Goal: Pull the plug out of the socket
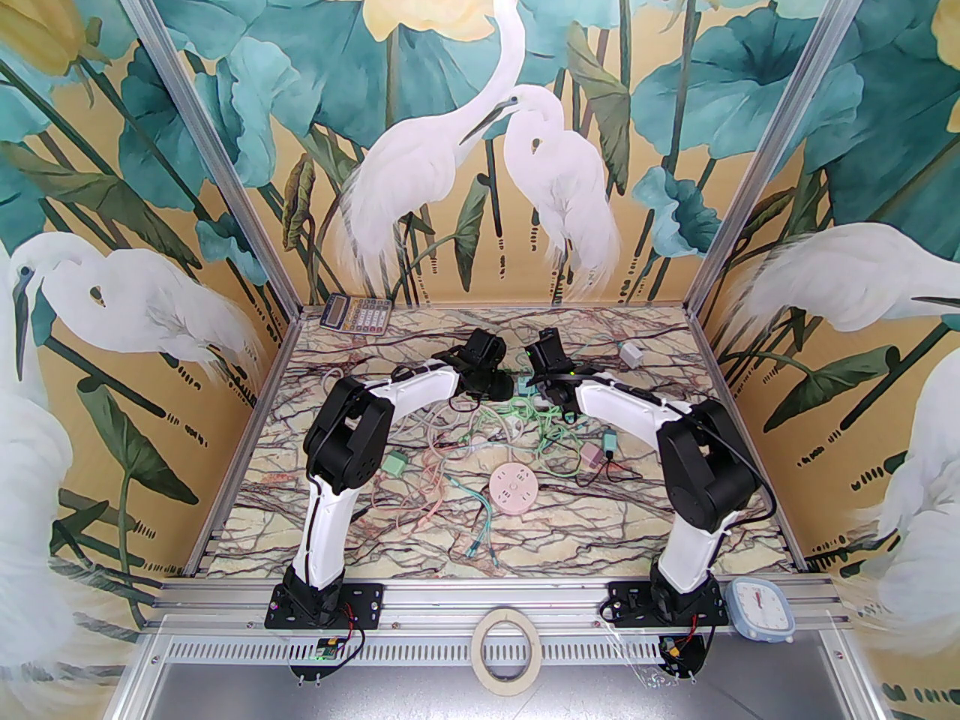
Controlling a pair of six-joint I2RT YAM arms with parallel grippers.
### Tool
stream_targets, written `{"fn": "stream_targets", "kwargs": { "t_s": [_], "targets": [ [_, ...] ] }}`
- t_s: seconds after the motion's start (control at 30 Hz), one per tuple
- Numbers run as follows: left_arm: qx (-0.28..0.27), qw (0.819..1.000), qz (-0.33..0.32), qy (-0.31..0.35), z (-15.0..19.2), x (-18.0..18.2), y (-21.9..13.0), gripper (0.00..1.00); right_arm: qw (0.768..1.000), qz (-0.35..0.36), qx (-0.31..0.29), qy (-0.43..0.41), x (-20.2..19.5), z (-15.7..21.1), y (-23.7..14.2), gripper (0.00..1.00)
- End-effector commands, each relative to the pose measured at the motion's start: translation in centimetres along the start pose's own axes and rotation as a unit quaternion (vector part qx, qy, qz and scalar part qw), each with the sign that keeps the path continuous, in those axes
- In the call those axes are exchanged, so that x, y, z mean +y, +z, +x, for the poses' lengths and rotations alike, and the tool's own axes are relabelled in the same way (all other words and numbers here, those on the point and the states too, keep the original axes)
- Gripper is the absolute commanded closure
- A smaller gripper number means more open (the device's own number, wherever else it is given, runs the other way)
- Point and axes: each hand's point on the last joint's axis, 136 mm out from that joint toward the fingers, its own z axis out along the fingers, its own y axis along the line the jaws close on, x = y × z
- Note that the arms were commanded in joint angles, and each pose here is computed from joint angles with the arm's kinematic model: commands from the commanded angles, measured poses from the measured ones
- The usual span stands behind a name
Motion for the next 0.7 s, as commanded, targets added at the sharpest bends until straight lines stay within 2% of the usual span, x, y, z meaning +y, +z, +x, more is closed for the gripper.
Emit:
{"fn": "stream_targets", "kwargs": {
  "t_s": [0.0,0.2,0.47,0.57,0.67],
  "targets": [
    [0.141,0.981,-0.137,0.013,9.4,6.9,3.1,0.7,0.997,-0.071,-0.031,-0.014,3.4,-2.8,-1.6,0.69],
    [0.138,0.979,-0.151,0.016,9.2,7.4,3.0,0.7,0.995,-0.094,-0.034,0.019,3.1,-3.8,-1.7,0.69],
    [0.14,0.98,-0.143,0.013,9.3,7.1,3.1,0.7,0.965,-0.168,-0.022,0.201,-3.2,-3.4,-1.4,0.7],
    [0.141,0.98,-0.137,0.012,9.3,6.9,3.1,0.7,0.959,-0.175,-0.025,0.221,-4.1,-3.6,-1.5,0.7],
    [0.141,0.981,-0.135,0.012,9.4,6.8,3.1,0.7,0.964,-0.167,-0.025,0.205,-3.7,-3.6,-1.4,0.7]
  ]
}}
